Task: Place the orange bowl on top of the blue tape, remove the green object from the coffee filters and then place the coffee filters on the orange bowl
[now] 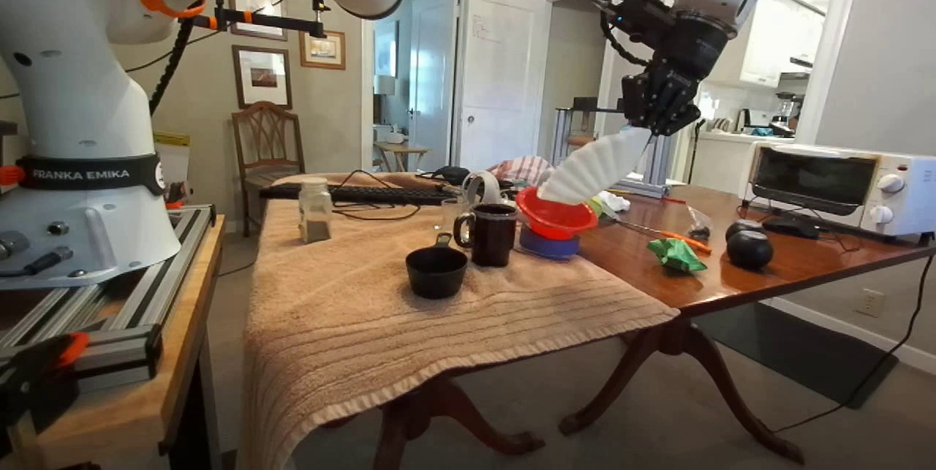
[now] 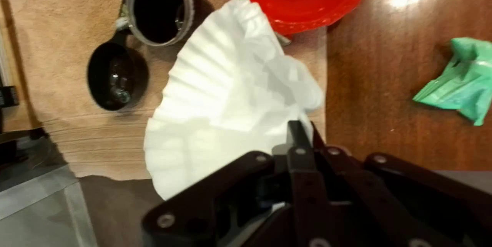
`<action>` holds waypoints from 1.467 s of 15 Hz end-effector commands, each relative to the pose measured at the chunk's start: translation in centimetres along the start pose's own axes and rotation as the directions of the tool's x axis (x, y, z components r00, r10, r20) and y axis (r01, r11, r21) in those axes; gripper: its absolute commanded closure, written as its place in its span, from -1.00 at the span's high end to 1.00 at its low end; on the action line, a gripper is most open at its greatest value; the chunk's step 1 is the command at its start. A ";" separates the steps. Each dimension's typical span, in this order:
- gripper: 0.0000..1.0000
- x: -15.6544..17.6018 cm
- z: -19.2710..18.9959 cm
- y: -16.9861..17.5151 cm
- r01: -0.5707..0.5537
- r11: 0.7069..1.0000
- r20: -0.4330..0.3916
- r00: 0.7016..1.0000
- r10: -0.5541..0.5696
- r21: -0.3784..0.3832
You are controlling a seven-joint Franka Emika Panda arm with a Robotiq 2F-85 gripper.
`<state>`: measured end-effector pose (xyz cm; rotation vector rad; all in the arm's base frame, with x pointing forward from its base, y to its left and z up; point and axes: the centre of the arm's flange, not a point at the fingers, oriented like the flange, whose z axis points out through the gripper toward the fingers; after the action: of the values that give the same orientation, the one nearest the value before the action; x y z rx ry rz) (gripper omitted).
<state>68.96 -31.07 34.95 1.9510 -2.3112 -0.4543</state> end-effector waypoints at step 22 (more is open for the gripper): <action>-0.99 -7.2 2.5 -1.7 0.713 0.677 0.218 0.642 -0.735 0.182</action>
<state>71.33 -23.80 32.97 3.0017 -1.5314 -0.7278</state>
